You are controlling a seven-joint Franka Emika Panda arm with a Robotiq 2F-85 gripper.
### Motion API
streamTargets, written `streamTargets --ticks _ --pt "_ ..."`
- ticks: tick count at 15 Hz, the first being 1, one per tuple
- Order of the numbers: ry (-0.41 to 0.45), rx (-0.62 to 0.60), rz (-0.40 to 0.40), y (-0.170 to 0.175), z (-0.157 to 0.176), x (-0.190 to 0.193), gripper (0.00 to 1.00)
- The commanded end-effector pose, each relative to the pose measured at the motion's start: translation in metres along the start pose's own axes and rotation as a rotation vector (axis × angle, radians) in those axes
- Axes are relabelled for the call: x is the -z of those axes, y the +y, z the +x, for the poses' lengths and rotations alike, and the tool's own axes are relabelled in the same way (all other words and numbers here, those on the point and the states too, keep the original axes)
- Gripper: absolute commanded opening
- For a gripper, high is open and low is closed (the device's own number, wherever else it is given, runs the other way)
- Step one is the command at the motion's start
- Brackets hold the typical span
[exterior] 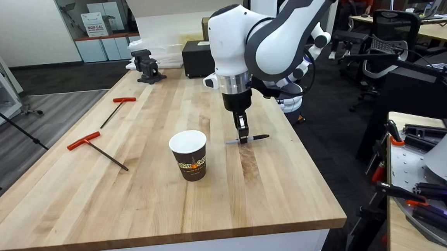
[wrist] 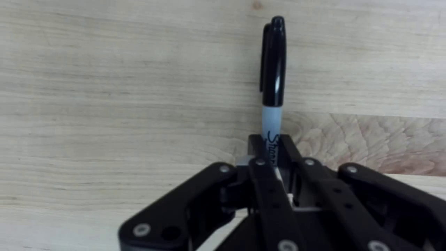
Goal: Move the cup to the left side of the black sharpie and put the sharpie in it
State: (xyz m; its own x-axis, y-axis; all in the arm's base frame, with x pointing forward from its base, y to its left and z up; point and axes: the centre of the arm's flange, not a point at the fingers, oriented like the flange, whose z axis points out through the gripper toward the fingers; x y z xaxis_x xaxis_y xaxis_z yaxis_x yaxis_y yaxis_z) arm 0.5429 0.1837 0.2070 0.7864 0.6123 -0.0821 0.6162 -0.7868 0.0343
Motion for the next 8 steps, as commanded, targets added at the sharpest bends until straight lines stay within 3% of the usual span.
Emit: streamTargets --ticks 1,8 --pt "-0.025 0.035 -0.031 0.003 -0.011 0.03 0.05" --pt "0.021 0.087 -0.087 -0.004 -0.022 0.078 0.05"
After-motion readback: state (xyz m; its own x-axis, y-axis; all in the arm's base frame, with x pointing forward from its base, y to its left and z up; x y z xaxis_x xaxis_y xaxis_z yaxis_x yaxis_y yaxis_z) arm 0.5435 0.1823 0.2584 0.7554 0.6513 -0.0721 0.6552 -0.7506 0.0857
